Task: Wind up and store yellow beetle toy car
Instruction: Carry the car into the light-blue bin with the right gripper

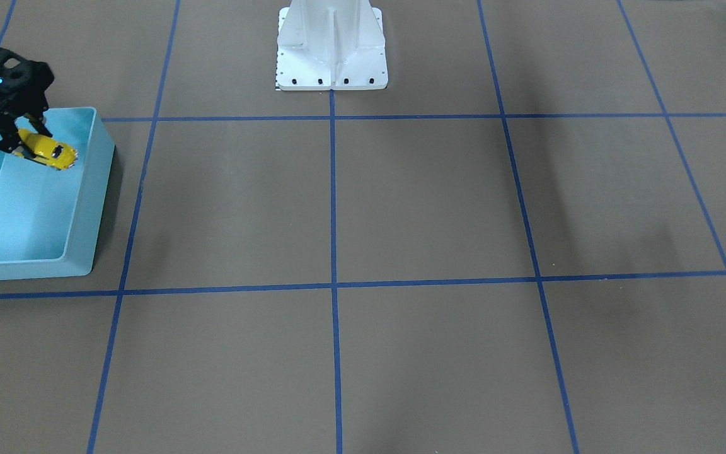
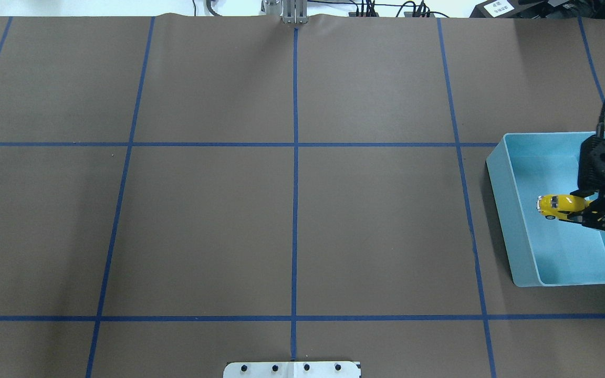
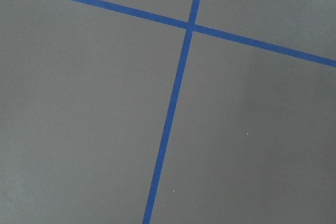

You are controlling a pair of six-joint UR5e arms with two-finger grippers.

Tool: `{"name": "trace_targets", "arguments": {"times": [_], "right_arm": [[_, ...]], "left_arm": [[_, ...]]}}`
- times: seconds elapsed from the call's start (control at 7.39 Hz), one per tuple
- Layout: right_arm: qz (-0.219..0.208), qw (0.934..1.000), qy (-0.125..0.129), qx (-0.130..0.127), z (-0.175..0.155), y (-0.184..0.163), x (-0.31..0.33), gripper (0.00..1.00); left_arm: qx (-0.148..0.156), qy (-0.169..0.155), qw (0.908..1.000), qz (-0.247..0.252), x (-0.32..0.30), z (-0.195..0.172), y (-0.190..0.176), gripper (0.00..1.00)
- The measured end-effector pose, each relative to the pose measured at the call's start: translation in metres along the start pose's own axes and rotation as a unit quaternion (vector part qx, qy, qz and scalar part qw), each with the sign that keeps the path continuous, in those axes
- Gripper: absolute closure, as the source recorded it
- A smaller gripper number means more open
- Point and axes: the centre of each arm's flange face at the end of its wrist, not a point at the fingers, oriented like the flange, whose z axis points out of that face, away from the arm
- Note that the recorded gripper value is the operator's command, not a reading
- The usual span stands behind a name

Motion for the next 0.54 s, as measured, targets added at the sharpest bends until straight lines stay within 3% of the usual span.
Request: {"name": "trace_targets", "arguments": {"times": [0.27, 0.54], "right_arm": [[-0.015, 0.9997, -0.007, 0.018, 0.014, 0.048, 0.018, 1.00], [-0.036, 0.9992, -0.010, 0.015, 0.038, 0.059, 0.035, 1.00]], "left_arm": [[-0.001, 0.000, 1.0000, 0.000, 0.001, 0.000, 0.000, 0.00], [-0.001, 0.000, 1.0000, 0.000, 0.001, 0.000, 0.000, 0.00]]}}
